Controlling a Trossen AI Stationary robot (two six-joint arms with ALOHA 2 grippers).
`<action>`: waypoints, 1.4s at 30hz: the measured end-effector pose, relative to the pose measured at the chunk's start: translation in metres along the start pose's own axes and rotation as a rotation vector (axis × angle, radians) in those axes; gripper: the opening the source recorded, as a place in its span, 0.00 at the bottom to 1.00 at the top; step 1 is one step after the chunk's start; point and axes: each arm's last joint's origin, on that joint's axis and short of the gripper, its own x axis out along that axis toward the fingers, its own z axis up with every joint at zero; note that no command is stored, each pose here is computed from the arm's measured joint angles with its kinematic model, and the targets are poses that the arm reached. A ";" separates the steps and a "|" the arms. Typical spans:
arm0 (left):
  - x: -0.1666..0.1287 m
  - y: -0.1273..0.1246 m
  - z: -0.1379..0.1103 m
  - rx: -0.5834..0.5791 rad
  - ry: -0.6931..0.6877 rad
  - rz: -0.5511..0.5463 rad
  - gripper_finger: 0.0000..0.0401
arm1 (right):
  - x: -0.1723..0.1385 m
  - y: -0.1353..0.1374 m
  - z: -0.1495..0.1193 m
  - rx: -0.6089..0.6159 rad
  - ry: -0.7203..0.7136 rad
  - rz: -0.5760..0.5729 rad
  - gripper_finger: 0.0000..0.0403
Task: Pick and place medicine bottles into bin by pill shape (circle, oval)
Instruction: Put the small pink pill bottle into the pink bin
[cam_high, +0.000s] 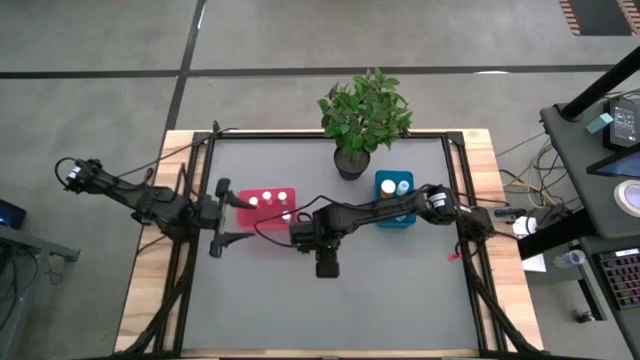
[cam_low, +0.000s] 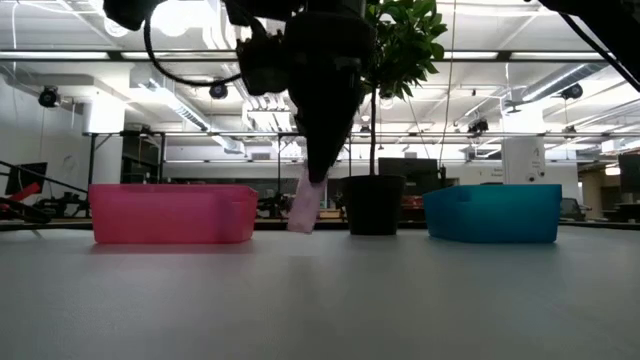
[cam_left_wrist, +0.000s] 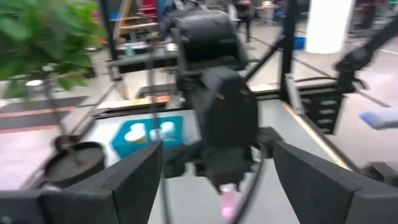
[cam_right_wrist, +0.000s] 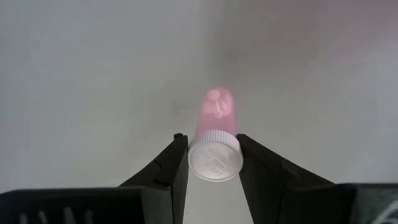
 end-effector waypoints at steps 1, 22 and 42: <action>-0.001 0.001 0.000 0.001 -0.002 0.023 0.71 | 0.002 0.000 -0.001 0.002 0.007 -0.002 0.28; -0.004 0.006 0.001 -0.006 -0.014 0.159 0.71 | 0.021 -0.003 -0.003 0.025 -0.009 -0.008 0.44; 0.000 0.004 -0.001 -0.007 0.001 0.158 0.71 | -0.018 0.006 -0.006 0.008 -0.033 -0.062 0.54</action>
